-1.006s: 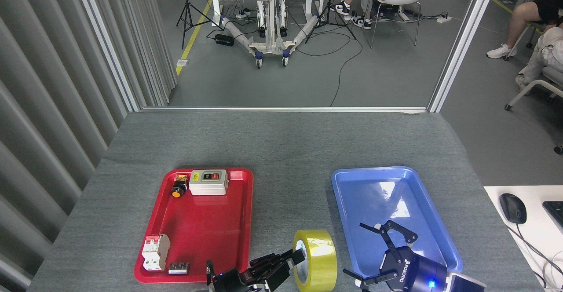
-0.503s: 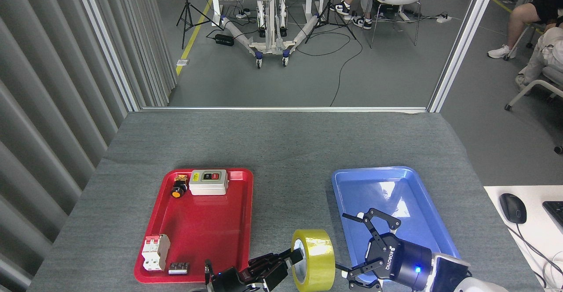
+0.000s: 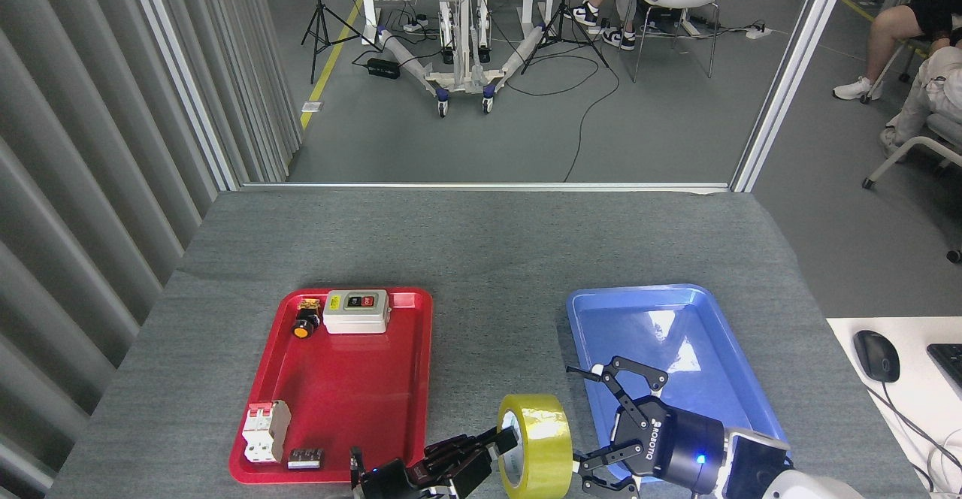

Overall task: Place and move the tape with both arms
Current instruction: 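Reach the right gripper toward the tape held by the left gripper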

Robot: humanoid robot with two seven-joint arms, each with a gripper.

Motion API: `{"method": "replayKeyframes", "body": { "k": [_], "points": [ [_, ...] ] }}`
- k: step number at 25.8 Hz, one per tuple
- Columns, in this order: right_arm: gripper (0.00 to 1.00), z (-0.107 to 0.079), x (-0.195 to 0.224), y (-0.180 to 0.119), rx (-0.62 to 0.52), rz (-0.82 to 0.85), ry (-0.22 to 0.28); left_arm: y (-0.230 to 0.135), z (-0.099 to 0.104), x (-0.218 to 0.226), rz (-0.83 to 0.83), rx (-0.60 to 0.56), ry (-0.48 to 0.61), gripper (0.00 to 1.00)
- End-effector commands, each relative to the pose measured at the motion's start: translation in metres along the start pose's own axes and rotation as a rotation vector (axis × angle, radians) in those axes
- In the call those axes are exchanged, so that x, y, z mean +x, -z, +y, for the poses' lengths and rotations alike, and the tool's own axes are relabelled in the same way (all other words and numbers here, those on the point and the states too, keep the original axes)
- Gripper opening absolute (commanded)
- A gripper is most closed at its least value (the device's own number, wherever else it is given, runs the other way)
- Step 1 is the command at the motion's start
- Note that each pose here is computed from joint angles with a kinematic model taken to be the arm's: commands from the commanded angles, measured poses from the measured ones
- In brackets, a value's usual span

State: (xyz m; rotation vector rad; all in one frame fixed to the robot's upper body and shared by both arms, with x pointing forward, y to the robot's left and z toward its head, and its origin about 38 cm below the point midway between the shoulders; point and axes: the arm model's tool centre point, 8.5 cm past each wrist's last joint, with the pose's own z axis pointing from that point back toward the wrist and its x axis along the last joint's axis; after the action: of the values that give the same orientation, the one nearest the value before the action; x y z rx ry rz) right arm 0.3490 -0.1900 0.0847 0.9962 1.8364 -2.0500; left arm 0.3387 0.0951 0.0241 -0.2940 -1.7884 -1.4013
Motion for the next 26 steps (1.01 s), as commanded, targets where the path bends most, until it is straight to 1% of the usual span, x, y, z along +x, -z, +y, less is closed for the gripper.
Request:
{"method": "replayKeyframes", "body": {
  "k": [1, 5, 7, 12, 17, 22, 26],
  "points": [
    [0.81, 0.0000, 0.0060, 0.0033, -0.003, -0.015, 0.010, 0.0003, 0.0004, 0.0007, -0.002, 0.001, 0.002, 0.00],
    [0.67, 0.0001, 0.0079, 0.0031, -0.004, -0.024, 0.017, -0.0003, 0.0001, 0.0004, 0.000, 0.001, 0.001, 0.00],
    [0.57, 0.0004, 0.0100, 0.0035, -0.003, -0.030, 0.020, -0.0007, 0.0000, -0.0001, 0.002, 0.002, 0.000, 0.00],
    [0.40, 0.0001, 0.0110, 0.0048, -0.007, -0.031, 0.021, -0.0015, -0.0002, -0.0002, 0.002, 0.002, 0.000, 0.00],
    [0.29, -0.0003, 0.0105, 0.0055, -0.008, -0.030, 0.020, -0.0011, 0.0019, 0.0006, 0.000, 0.005, 0.005, 0.00],
    [0.24, -0.0011, 0.0111, 0.0095, -0.016, -0.028, 0.023, -0.0052, 0.0030, -0.0019, 0.009, 0.000, 0.010, 0.00],
    [0.17, -0.0020, 0.0121, 0.0124, -0.024, -0.027, 0.024, -0.0055, 0.0034, -0.0021, 0.009, 0.002, 0.010, 0.00]
  ]
}}
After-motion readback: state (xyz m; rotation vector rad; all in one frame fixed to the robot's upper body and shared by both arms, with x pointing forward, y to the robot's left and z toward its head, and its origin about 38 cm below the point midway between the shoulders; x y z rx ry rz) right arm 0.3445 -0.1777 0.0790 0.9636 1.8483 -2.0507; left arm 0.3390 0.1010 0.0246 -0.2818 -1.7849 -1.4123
